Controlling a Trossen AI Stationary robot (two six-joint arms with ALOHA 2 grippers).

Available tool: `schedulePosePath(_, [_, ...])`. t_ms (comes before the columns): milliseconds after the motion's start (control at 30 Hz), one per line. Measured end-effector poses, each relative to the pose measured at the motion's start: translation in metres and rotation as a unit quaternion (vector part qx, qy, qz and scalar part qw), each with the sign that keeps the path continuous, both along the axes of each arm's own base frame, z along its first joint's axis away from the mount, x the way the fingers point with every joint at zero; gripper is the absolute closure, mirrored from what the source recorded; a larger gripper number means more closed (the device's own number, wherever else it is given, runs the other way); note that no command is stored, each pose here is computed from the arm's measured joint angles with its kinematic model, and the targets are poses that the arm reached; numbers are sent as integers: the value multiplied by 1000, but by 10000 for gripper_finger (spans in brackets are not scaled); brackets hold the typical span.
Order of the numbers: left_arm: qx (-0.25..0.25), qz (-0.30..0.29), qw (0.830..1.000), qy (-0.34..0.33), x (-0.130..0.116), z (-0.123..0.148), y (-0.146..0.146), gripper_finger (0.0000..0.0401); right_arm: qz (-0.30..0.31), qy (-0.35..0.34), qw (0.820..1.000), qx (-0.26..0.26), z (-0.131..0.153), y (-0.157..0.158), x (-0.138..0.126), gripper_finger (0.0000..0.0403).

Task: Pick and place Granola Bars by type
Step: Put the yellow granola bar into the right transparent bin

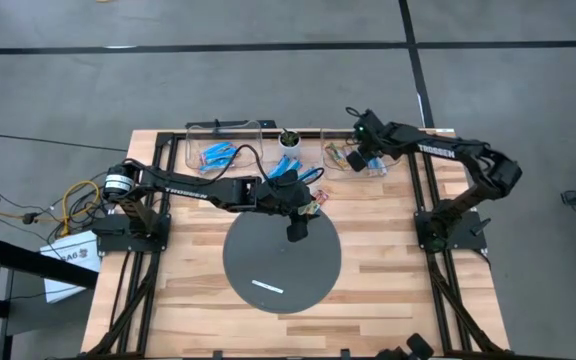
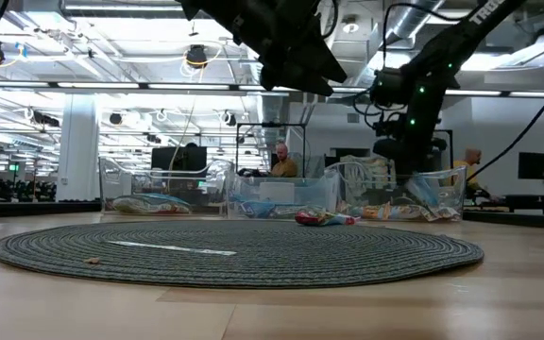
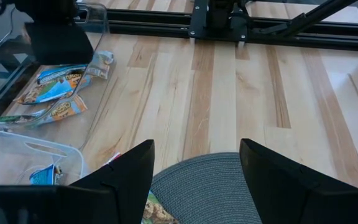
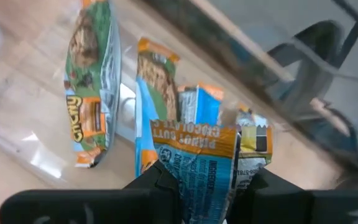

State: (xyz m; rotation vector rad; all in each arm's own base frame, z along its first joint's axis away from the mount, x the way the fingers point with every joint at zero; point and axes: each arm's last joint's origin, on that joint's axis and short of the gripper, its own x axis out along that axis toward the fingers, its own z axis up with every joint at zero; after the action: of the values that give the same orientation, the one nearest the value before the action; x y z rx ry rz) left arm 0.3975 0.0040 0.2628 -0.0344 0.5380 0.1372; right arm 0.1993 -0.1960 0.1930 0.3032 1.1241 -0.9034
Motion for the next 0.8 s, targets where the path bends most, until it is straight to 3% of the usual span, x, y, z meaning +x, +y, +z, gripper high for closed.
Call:
schedulePosePath(333, [0, 0, 1000, 0, 0, 0, 0, 170, -10, 23, 999, 29, -19, -13, -5, 335])
schedulePosePath(800, [-2, 1, 1000, 1, 0, 0, 0, 170, -3, 27, 999, 24, -19, -17, -7, 335])
